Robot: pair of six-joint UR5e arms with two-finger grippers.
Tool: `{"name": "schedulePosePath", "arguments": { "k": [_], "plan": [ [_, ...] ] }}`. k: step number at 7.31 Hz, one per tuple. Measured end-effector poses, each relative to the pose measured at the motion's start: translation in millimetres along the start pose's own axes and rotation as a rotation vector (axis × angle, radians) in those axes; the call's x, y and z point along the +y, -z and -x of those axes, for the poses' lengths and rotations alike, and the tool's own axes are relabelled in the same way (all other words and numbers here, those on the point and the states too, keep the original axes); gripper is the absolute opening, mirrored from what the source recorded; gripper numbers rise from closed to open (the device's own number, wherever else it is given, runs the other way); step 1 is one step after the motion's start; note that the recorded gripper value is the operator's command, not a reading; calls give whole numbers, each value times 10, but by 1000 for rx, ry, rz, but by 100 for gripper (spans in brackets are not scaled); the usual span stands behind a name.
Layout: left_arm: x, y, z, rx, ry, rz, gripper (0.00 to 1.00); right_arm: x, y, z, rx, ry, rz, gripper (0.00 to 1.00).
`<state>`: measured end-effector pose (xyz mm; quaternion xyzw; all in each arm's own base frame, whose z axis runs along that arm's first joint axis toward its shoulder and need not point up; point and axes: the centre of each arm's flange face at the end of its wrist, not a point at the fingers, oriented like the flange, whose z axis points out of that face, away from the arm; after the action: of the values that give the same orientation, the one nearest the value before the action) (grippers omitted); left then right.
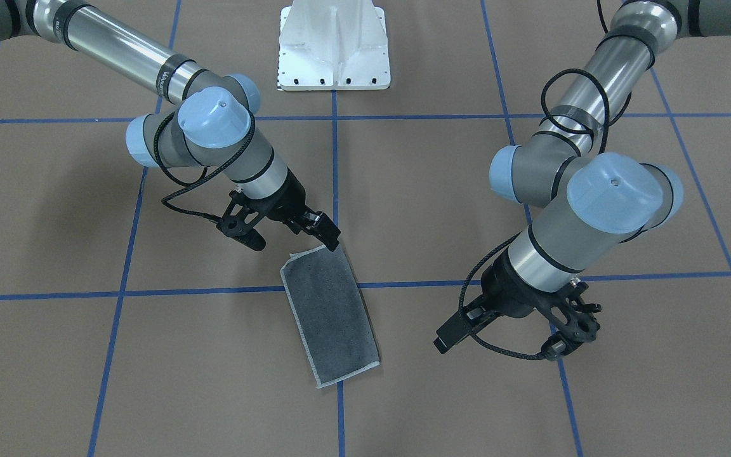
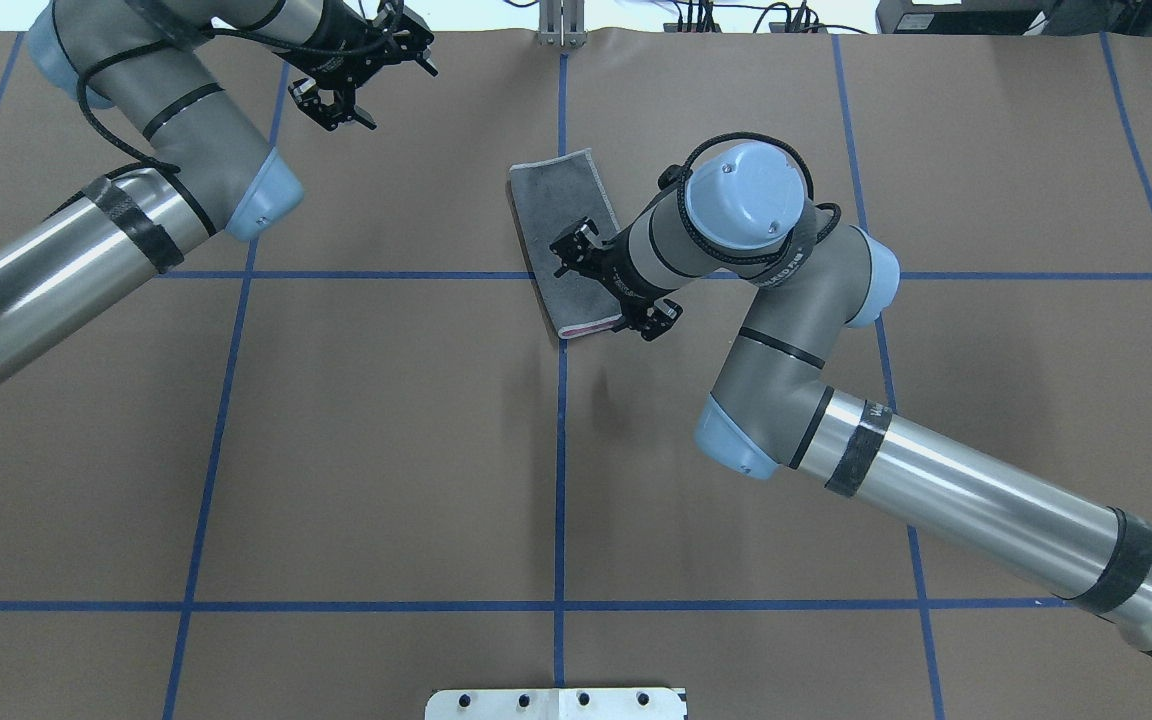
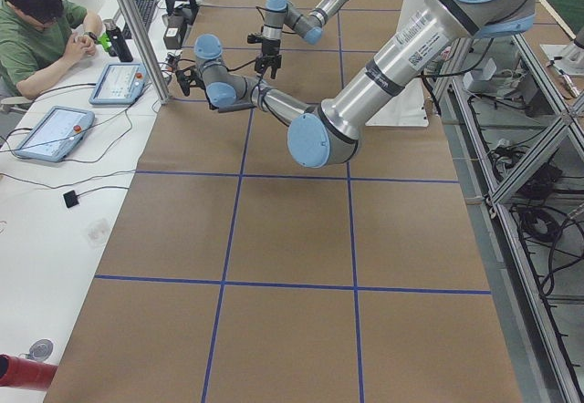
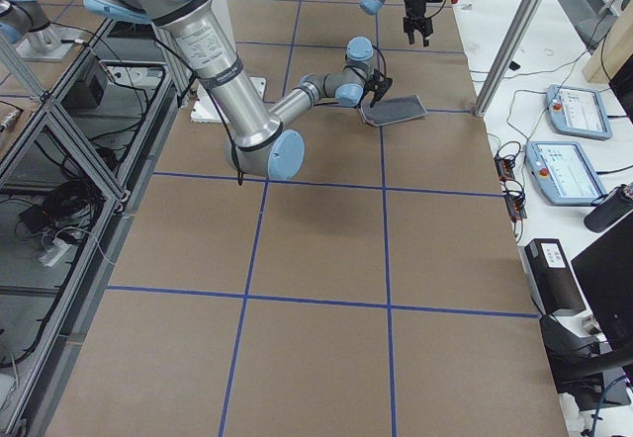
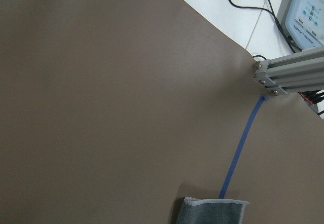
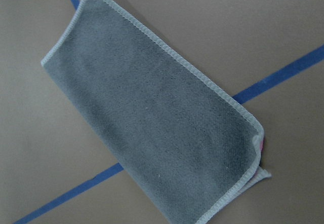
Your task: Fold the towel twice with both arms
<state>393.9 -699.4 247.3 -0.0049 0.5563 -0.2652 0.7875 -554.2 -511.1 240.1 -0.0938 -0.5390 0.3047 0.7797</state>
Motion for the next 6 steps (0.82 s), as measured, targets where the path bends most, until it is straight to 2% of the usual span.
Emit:
{"name": "schedulePosePath", "arguments": {
  "k": [2,5,6],
  "plan": [
    [-5,49,-21,7,-2,-2,100,93,-146,48,5,-48,-13,79],
    [4,93,-23,12,-4,-4,100,130,-297,75,13,-100,-35,75],
    [8,102,-17,13,-5,-4,100,119,-339,46,21,-104,-38,65]
  ]
}}
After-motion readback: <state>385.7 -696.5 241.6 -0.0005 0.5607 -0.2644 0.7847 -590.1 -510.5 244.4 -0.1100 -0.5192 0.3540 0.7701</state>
